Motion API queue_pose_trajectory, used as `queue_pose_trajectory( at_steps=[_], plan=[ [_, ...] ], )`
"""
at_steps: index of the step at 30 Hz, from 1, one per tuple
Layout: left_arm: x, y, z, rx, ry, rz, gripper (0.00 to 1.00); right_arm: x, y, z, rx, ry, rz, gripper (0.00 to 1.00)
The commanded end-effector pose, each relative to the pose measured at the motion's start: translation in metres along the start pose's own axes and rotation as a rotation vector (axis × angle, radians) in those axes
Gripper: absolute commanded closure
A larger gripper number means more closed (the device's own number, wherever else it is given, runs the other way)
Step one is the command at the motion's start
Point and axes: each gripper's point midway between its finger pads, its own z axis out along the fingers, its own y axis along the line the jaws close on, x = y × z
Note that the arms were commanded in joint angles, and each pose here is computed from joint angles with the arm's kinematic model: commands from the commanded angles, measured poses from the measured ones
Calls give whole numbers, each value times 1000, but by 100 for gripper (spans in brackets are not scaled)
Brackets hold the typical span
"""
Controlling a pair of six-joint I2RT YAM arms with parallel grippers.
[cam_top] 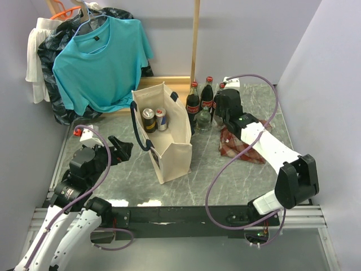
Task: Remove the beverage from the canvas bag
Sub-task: Place the drink at the center of the board.
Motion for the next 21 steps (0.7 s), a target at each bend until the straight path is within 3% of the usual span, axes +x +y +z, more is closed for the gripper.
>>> queue_pose_trajectory(
  at_steps=[1, 21],
  plan=[
    [-13, -10, -2, 32, -36, -6, 4, -71, -3, -1, 0, -243, 150, 100],
    [-12, -7, 0, 16, -34, -8, 4, -46, 0, 23, -13, -234, 157, 100]
  ],
)
